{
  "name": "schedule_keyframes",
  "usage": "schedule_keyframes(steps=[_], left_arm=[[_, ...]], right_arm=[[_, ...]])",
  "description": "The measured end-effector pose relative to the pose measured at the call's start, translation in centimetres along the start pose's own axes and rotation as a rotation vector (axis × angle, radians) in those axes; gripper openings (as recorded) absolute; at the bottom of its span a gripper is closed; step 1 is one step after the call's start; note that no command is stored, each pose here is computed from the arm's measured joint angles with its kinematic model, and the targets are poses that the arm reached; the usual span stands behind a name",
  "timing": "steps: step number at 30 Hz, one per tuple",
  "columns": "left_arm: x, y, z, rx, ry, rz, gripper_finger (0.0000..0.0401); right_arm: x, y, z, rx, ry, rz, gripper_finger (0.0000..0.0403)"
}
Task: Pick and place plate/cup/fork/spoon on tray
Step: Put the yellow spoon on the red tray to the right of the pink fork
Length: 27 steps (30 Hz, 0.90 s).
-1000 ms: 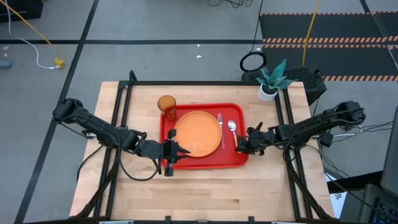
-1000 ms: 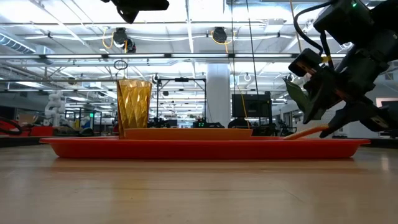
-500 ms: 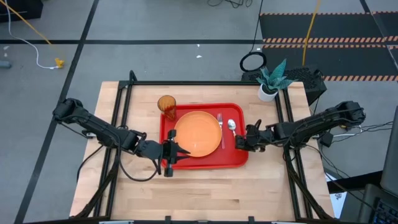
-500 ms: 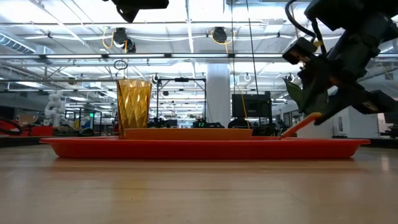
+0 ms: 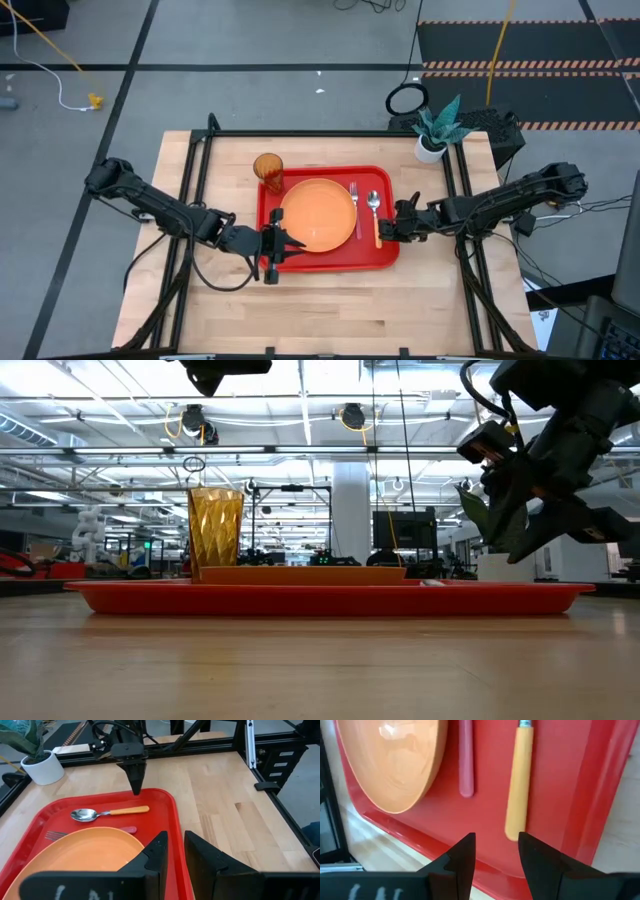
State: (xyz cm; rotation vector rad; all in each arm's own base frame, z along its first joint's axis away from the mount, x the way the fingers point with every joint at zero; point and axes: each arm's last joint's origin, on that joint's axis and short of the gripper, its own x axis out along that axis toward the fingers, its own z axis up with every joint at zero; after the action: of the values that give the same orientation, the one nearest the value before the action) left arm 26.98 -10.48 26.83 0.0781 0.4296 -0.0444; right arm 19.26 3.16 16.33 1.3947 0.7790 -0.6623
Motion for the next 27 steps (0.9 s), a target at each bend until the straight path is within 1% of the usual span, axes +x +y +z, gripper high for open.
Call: schedule_keyframes(steps=[5,10,13,15,18,22,24,27], left_arm=[[0.0,0.0,0.0,-0.001,-0.002,0.000,0.0067],[0.0,0.0,0.0,0.004,-0.004,0.000,0.0067],[0.0,0.0,0.0,0.005,-0.003,0.000,0.0067],[0.0,0.0,0.0,0.005,-0.003,0.000,0.0067],[0.0,0.0,0.0,0.004,-0.002,0.000,0.0067],[0.0,0.0,-0.1,0.003,0.007,0.001,0.0067],[0.0,0.0,-0.1,-0.005,0.011,0.003,0.0067],[0.0,0.0,-0.1,-0.011,0.012,0.004,0.0067]], right_arm=[[0.0,0.3,0.0,-0.083,-0.019,0.034,0.0141],[0.0,0.5,-0.4,-0.260,-0.010,0.060,0.0138],[-0.1,0.7,-1.0,-0.438,0.003,0.082,0.0121],[-0.1,0.5,-1.3,-0.541,0.011,0.074,0.0103],[-0.1,0.2,-1.4,-0.690,0.007,0.045,0.0069],[0.1,0.0,-1.2,-0.876,-0.043,0.015,0.0015],[0.3,-0.1,-1.1,-0.976,-0.072,-0.017,0.0005],[0.9,-0.3,-0.9,-1.118,-0.095,-0.075,0.0007]])
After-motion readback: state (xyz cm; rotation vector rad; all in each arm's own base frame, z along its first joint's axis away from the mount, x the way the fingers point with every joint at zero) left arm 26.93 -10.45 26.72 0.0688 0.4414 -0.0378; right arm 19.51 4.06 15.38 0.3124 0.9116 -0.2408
